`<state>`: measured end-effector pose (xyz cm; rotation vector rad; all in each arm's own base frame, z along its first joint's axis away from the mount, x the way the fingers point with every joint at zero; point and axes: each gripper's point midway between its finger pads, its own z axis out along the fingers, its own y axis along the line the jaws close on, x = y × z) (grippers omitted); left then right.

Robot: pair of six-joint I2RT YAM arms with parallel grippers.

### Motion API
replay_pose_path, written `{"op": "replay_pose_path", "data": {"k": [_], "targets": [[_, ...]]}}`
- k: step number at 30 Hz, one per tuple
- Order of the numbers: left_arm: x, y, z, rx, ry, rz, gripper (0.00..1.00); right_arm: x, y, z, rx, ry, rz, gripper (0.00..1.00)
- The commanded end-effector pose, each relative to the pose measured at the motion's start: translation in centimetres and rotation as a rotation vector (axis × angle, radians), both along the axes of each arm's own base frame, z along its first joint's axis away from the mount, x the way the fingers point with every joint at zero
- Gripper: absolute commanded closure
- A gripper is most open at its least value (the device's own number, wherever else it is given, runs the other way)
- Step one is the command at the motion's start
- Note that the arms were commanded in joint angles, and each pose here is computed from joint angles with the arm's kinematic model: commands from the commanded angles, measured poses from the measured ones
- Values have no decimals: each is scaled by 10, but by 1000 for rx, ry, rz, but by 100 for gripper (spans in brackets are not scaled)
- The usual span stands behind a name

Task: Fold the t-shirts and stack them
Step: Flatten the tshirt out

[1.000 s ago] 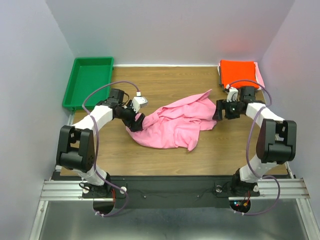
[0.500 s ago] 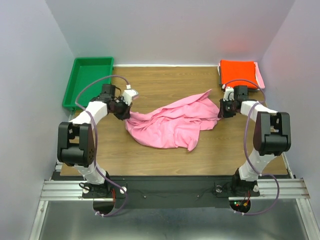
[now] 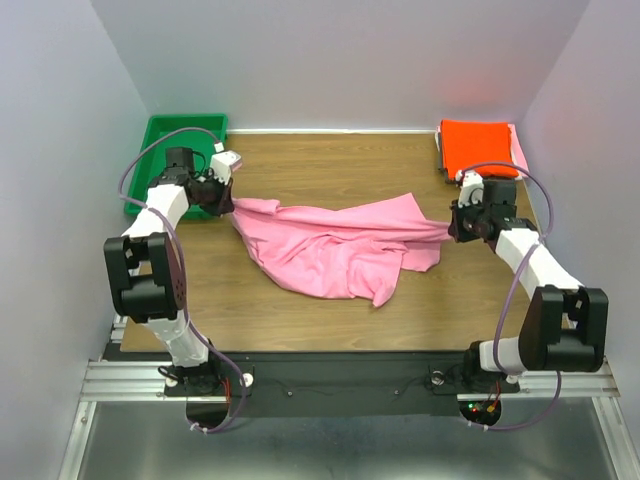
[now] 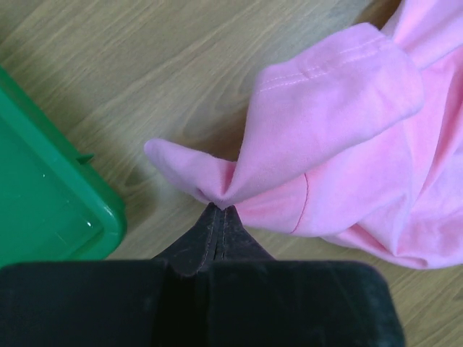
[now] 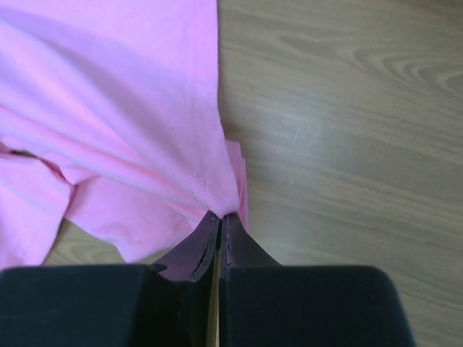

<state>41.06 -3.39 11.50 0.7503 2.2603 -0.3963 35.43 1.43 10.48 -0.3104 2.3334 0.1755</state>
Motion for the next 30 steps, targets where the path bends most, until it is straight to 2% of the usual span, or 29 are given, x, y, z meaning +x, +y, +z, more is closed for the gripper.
{"op": "replay_pose_path", "data": {"k": [1, 6, 7, 8, 9, 10, 11, 12, 14, 16, 18, 20, 21, 24, 25, 27, 28, 30], "targets": [[20, -3, 16, -39, -33, 14, 100, -23, -12, -7, -90, 34, 19, 99], [48, -4, 24, -74, -68, 45, 100, -24, -11, -7, -90, 38, 27, 99], [65, -2, 28, -84, -83, 71, 98, -18, -8, -7, -70, 44, 35, 99], [87, 1, 38, -84, -110, 86, 91, -15, -5, -6, -50, 50, 36, 99], [85, 2, 36, -87, -92, 107, 86, -12, -2, -6, -36, 55, 42, 100], [107, 6, 50, -86, -125, 120, 79, -9, 0, -10, -20, 72, 44, 99], [106, 1, 54, -98, -107, 98, 66, -4, 4, -2, 2, 57, 49, 99], [111, -3, 72, -104, -140, 74, 61, -3, 6, 0, 14, 59, 56, 99], [98, -29, 86, -94, -176, -34, 52, -2, 11, 6, 38, 47, 71, 99], [71, -51, 92, -72, -201, -112, 48, -2, 12, 8, 44, 46, 67, 99], [30, -108, 88, -70, -203, -286, 45, -1, 10, 6, 41, 54, 60, 99], [1, -142, 84, -98, -187, -385, 45, 0, 7, 1, 29, 67, 44, 99], [-29, -177, 77, -116, -157, -474, 43, 1, 6, -1, 27, 76, 36, 99], [-77, -226, 64, -161, -112, -575, 43, 4, 1, -6, 19, 96, 1, 99], [-102, -259, 63, -182, -103, -632, 42, 7, 1, -5, 20, 95, -4, 99], [-133, -283, 47, -188, -56, -686, 42, 8, 1, -7, 24, 101, -13, 99], [-162, -307, 42, -190, -35, -754, 37, 9, 0, -6, 22, 99, -16, 99], [-182, -322, 29, -164, -14, -785, 36, 10, 0, -7, 23, 103, -20, 99]]}}
